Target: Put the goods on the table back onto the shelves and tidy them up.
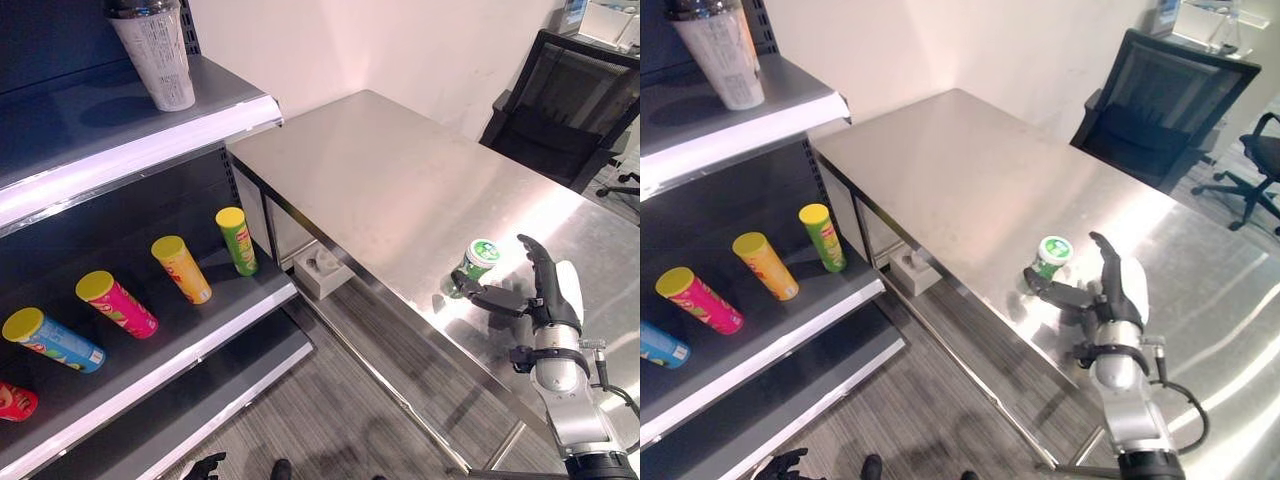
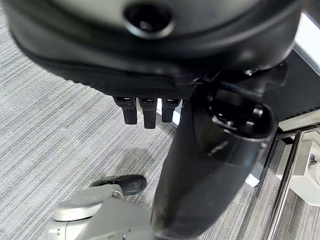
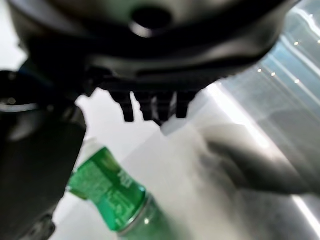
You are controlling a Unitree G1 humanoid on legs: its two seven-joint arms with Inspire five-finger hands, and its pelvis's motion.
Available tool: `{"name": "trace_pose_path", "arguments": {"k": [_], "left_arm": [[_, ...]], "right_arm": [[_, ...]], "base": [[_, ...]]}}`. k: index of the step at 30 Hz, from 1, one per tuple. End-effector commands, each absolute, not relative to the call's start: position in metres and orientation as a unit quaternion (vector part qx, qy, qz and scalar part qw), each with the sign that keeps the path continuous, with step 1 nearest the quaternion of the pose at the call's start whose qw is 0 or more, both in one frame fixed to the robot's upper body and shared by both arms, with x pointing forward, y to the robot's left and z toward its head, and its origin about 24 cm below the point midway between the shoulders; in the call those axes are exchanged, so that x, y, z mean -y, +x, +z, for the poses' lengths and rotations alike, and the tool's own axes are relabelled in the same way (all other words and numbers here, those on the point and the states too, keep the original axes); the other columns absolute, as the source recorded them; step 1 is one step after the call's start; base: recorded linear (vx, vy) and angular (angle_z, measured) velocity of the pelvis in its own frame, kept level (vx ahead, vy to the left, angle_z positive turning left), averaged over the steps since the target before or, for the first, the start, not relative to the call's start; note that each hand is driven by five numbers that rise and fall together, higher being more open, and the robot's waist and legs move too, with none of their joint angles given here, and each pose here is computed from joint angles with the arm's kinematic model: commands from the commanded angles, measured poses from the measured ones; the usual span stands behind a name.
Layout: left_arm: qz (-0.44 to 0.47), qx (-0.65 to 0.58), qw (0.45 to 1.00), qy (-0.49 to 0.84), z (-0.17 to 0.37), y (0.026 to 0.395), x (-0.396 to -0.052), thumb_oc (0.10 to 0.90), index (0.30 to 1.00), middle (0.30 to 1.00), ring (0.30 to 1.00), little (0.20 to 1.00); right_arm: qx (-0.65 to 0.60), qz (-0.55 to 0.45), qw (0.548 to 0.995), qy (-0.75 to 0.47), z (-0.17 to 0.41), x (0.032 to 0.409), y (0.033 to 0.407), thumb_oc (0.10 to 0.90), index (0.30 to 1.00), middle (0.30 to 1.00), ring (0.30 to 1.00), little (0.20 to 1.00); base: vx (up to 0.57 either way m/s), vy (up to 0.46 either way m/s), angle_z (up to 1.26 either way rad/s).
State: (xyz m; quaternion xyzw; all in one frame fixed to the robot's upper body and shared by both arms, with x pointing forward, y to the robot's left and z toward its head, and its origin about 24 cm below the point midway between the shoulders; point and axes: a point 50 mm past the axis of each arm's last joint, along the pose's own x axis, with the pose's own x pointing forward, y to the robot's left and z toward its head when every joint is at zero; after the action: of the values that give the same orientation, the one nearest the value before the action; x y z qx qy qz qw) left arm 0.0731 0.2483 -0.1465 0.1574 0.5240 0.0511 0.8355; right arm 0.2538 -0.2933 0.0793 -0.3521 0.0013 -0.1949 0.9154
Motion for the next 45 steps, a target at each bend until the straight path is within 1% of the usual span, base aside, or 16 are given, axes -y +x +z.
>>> {"name": "trace_pose_path", "arguments": {"k": [1, 13, 21, 27, 30, 33, 37, 45], "left_arm": [[0.054, -0.498, 0.845, 0.188, -0.139, 0.091, -0.257, 0.800, 0.900, 0.900, 0.900, 0.900], [0.059, -0.501, 0.843, 0.189, -0.140, 0.088, -0.260, 0.800, 0.900, 0.900, 0.900, 0.900], [0.059, -0.495, 0.847, 0.187, -0.138, 0.093, -0.260, 0.800, 0.900, 0.900, 0.900, 0.900], [0.062, -0.490, 0.848, 0.192, -0.136, 0.094, -0.263, 0.800, 0.900, 0.900, 0.900, 0.900], [0.060, -0.487, 0.848, 0.197, -0.135, 0.096, -0.266, 0.800, 0.900, 0.900, 0.900, 0.900], [0.059, -0.487, 0.849, 0.199, -0.135, 0.096, -0.268, 0.800, 0.900, 0.900, 0.900, 0.900], [0.058, -0.484, 0.851, 0.197, -0.134, 0.097, -0.268, 0.800, 0.900, 0.900, 0.900, 0.900], [0.052, -0.497, 0.844, 0.194, -0.138, 0.091, -0.265, 0.800, 0.900, 0.900, 0.900, 0.900]], "right_arm": [[0.140, -0.235, 0.885, -0.378, 0.147, 0.295, 0.271, 0.400, 0.300, 0.300, 0.300, 0.300], [0.154, -0.235, 0.886, -0.370, 0.153, 0.295, 0.269, 0.400, 0.300, 0.300, 0.300, 0.300], [0.210, -0.249, 0.872, -0.365, 0.178, 0.294, 0.262, 0.400, 0.300, 0.300, 0.300, 0.300], [0.286, -0.250, 0.852, -0.360, 0.211, 0.287, 0.257, 0.400, 0.300, 0.300, 0.300, 0.300], [0.372, -0.236, 0.828, -0.347, 0.248, 0.275, 0.249, 0.400, 0.300, 0.300, 0.300, 0.300], [0.412, -0.227, 0.819, -0.328, 0.266, 0.270, 0.247, 0.400, 0.300, 0.300, 0.300, 0.300], [0.433, -0.224, 0.804, -0.341, 0.281, 0.268, 0.248, 0.400, 0.300, 0.300, 0.300, 0.300], [0.453, -0.223, 0.791, -0.345, 0.293, 0.266, 0.248, 0.400, 0.300, 0.300, 0.300, 0.300]], "base": [[0.00, 0.000, 0.00], [0.00, 0.000, 0.00], [0.00, 0.000, 0.00], [0.00, 0.000, 0.00], [-0.01, -0.054, 0.02], [-0.01, -0.057, 0.08], [-0.01, -0.072, 0.14], [0.00, -0.081, 0.14]]}}
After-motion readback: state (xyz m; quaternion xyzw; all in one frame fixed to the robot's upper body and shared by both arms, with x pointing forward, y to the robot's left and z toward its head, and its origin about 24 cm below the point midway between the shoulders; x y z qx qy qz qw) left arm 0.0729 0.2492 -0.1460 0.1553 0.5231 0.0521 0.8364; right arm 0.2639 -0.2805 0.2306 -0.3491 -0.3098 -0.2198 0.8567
